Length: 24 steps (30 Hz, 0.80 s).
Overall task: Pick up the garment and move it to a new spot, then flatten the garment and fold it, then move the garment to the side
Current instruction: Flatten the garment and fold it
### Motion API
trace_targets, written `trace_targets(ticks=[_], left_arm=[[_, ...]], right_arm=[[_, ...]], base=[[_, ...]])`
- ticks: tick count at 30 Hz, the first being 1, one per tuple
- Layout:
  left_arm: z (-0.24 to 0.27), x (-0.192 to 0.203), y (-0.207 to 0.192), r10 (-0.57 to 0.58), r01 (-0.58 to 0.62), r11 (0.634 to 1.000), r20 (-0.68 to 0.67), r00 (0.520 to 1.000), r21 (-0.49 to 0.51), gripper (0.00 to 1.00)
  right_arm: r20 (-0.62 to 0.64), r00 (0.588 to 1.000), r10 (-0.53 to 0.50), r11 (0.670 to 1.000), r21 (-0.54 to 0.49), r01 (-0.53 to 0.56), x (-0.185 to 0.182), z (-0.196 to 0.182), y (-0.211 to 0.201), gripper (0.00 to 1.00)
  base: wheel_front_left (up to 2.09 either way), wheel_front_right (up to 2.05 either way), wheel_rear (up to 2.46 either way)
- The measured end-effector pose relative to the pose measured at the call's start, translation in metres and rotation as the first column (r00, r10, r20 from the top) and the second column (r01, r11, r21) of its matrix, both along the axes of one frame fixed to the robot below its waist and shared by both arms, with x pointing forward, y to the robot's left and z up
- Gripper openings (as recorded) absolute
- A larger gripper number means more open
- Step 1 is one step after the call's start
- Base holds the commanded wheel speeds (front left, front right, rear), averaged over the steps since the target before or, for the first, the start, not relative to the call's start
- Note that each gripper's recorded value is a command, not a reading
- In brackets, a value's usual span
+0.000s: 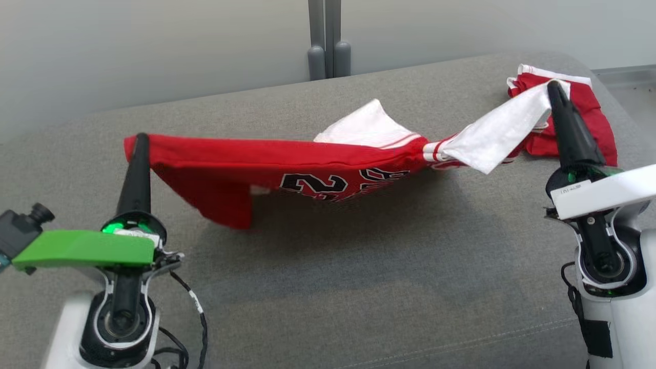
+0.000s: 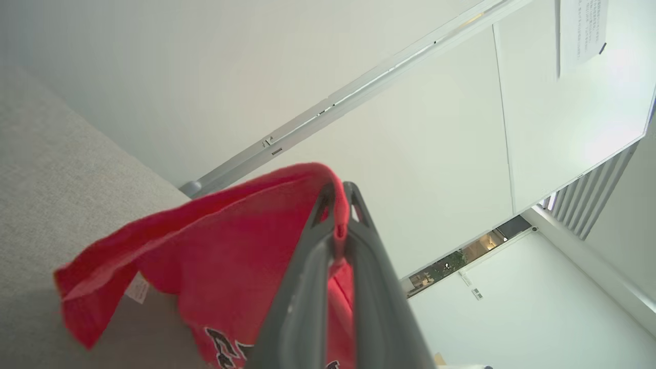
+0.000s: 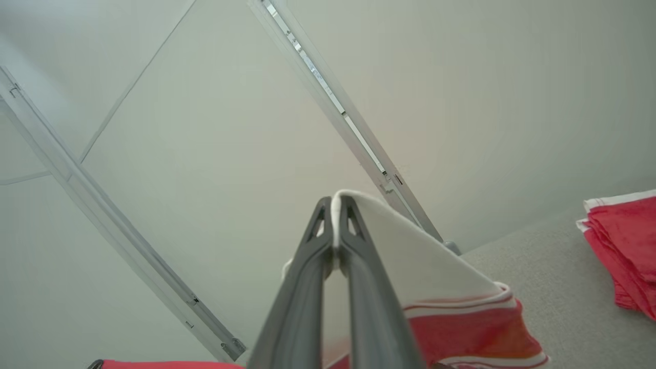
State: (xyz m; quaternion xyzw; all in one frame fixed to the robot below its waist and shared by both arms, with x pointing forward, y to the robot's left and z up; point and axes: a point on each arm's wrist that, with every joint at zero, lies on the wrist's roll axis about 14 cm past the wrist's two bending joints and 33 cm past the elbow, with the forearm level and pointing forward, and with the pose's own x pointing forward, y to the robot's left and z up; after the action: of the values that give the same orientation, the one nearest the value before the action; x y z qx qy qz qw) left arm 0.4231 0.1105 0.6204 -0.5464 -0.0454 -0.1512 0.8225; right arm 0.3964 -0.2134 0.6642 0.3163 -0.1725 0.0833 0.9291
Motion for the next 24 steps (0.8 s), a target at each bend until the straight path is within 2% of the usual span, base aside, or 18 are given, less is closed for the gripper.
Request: trace_targets(ticks=[4, 7, 11, 14, 19, 24], left_arm=[[0.059, -0.01, 0.001, -0.015, 0.013, 1.0, 0.129, 0.992, 0.017, 0.0], [0.119, -0.022, -0.002, -0.039, 0.032, 0.999, 0.262, 0.964, 0.029, 0.0], [0.163, -0.026, -0.007, -0.066, 0.046, 0.997, 0.342, 0.937, 0.065, 0.0], [0.181, -0.018, -0.005, -0.067, 0.025, 0.992, 0.358, 0.931, 0.12, 0.0], [0.19, 0.013, 0.002, -0.053, -0.015, 0.978, 0.318, 0.946, 0.21, 0.0], [0.182, 0.047, 0.006, -0.041, -0.019, 0.97, 0.24, 0.97, 0.244, 0.0]], right_arm=[[0.104, 0.994, 0.013, 1.0, 0.006, -0.014, -0.008, 0.041, 0.001, 0.0], [0.199, 0.98, 0.028, 1.0, 0.002, -0.029, -0.015, 0.08, 0.003, 0.0], [0.271, 0.962, 0.037, 0.999, -0.029, -0.03, -0.019, 0.114, 0.006, 0.0], [0.318, 0.947, 0.048, 0.998, -0.053, -0.033, -0.018, 0.137, 0.01, 0.0], [0.377, 0.925, 0.051, 0.996, -0.083, -0.021, -0.01, 0.168, 0.014, 0.0], [0.355, 0.933, 0.058, 0.995, -0.1, -0.024, 0.014, 0.175, 0.015, 0.0]], base=[[0.0, 0.0, 0.0], [0.0, 0.0, 0.0], [0.0, 0.0, 0.0], [0.0, 0.0, 0.0], [0.0, 0.0, 0.0], [0.0, 0.0, 0.0]])
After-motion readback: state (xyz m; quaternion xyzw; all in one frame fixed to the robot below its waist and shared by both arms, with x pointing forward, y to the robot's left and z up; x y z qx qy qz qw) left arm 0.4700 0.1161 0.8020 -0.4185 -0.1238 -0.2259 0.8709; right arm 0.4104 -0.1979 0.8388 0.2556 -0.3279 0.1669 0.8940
